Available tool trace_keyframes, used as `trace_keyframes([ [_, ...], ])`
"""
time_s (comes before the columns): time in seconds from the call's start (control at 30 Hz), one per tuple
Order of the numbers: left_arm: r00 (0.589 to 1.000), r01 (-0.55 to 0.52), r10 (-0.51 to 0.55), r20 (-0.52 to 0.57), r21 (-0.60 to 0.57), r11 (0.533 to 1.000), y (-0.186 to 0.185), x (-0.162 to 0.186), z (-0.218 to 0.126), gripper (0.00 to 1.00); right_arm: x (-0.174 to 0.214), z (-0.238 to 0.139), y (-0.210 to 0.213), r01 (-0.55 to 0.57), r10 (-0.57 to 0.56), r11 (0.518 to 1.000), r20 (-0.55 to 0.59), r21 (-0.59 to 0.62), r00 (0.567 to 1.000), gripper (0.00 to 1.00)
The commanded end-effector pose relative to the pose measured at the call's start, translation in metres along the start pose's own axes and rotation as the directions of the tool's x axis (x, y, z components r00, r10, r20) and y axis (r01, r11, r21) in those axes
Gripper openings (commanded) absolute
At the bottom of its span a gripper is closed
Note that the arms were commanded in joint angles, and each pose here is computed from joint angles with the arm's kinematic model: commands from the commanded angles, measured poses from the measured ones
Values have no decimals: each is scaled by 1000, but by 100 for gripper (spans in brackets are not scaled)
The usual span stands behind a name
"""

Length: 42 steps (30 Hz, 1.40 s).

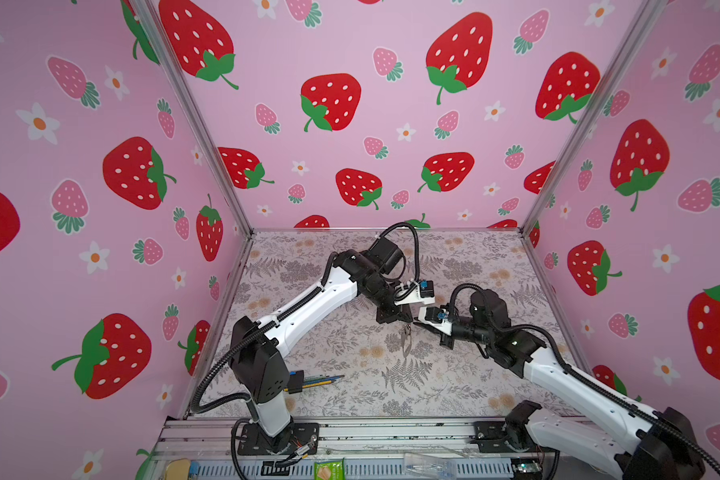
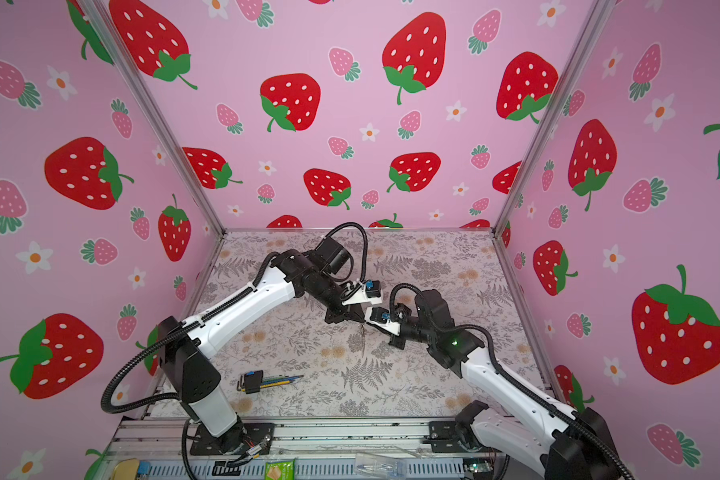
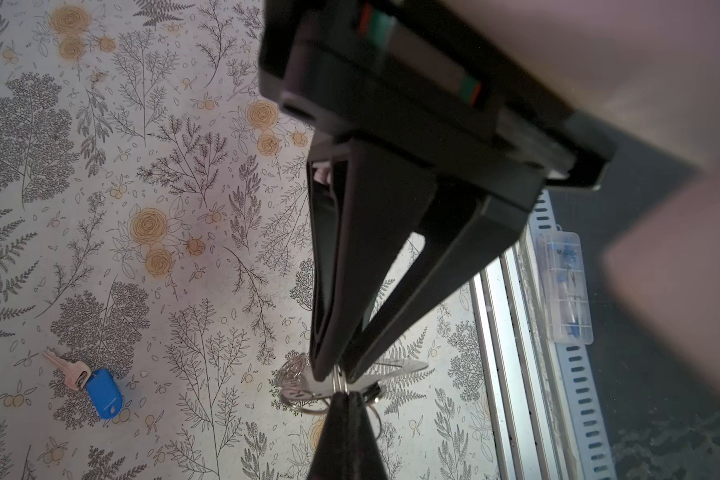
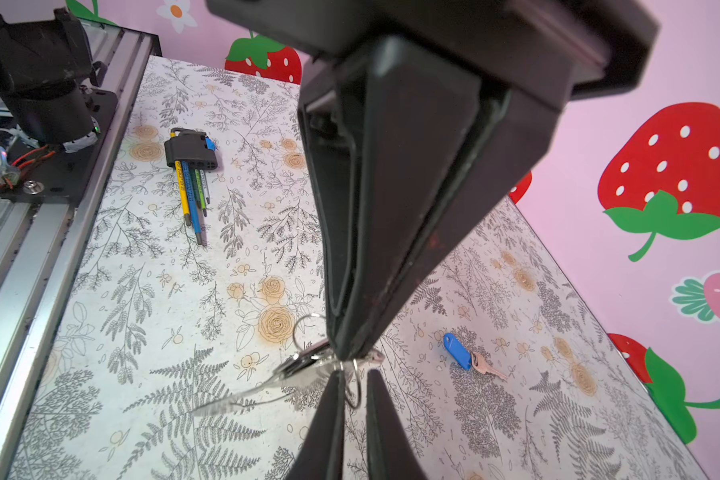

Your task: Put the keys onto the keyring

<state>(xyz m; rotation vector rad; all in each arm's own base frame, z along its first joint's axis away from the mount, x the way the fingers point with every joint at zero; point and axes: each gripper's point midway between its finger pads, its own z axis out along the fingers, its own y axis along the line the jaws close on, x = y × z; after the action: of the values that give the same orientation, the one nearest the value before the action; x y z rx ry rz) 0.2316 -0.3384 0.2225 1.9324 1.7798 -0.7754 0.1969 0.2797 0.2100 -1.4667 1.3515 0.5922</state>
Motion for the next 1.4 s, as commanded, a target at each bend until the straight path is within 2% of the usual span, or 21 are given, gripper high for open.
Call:
trace_keyframes([
  [0.0, 999, -38, 37, 21, 32, 999, -10, -11, -6, 0, 1, 2, 4, -6, 6, 1000, -1, -19, 1000, 12],
  [0.23, 998, -58, 57, 24, 34, 998, -11, -13, -4, 0, -6, 2, 3, -32, 33, 999, 25, -27, 999, 5],
  [0.4, 996, -71, 73, 47, -51, 996, 3, -14, -3, 5, -8, 3, 9, -109, 113, 992, 55, -58, 992, 0],
  [0.5, 992, -61, 75, 99, -137, 989, 15, -16, -11, 18, -8, 3, 12, -142, 147, 988, 74, -65, 986, 0],
  [0.6, 981, 5, 36, 189, -214, 977, 29, -14, -26, 34, -11, 2, 10, -163, 167, 985, 103, -51, 980, 0],
  [0.67, 965, 60, 4, 263, -235, 970, 36, -10, -36, 37, -13, 1, 8, -181, 185, 982, 119, -46, 976, 0],
  [0.77, 928, 124, -23, 372, -249, 960, 39, -7, -51, 38, -16, 2, 6, -202, 208, 978, 135, -52, 969, 0],
  [0.87, 903, 142, -25, 428, -243, 960, 33, -2, -54, 39, -21, 3, 2, -217, 222, 975, 158, -46, 962, 0],
  [1.23, 844, 78, 66, 532, -244, 967, 7, 4, -48, 37, -43, -4, -16, -234, 226, 972, 257, 1, 940, 0],
  [1.37, 843, 76, 69, 534, -245, 966, 3, 7, -45, 37, -51, -6, -23, -248, 234, 969, 288, 14, 928, 0],
])
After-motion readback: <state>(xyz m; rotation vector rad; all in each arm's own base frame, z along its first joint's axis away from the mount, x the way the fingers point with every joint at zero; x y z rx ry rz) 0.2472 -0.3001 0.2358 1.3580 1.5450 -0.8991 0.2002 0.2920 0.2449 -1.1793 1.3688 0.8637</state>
